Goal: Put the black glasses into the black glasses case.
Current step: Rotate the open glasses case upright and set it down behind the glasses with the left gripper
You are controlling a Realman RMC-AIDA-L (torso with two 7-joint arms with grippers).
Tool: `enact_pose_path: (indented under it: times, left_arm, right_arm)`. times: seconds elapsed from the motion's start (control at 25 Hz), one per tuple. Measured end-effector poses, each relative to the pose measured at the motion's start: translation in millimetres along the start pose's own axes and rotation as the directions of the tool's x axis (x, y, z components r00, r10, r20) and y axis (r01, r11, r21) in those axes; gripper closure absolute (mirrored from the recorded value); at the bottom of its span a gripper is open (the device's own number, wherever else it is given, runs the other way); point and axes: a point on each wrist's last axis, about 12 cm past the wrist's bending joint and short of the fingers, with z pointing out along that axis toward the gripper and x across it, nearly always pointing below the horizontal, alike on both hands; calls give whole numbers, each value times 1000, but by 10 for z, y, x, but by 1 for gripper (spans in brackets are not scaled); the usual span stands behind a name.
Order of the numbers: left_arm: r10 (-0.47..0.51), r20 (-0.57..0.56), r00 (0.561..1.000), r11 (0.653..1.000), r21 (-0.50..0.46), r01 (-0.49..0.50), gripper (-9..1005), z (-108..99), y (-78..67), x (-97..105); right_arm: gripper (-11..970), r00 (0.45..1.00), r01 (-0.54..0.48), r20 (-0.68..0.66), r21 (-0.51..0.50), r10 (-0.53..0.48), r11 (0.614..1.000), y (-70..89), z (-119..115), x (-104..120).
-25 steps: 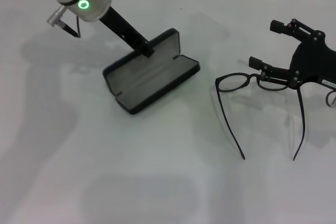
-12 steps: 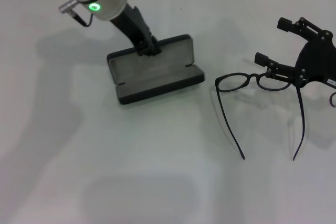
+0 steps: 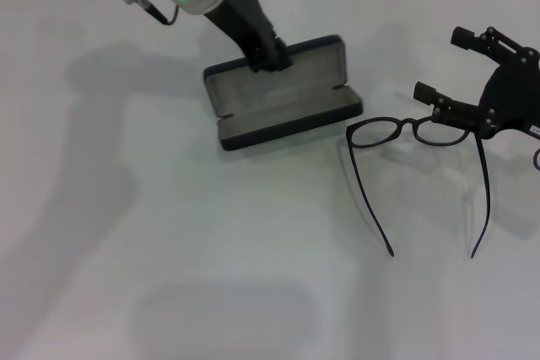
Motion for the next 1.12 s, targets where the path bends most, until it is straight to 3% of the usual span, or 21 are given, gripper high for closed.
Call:
enact_pose_path:
  times: [0.28, 0.56, 1.12]
  left_arm:
    - [46, 121, 992, 999, -34, -42, 807, 39, 12, 27]
    - [84, 131, 988, 994, -81, -74, 807, 171, 2, 55]
    - [143, 165, 976, 978, -172, -114, 807, 211, 50, 160]
  right_arm:
    - [86, 1000, 22, -4, 3, -22, 1000, -25, 1, -7]
    - [86, 999, 34, -14, 10, -34, 999, -42, 19, -1]
    - [85, 999, 35, -40, 28, -34, 999, -63, 31, 27]
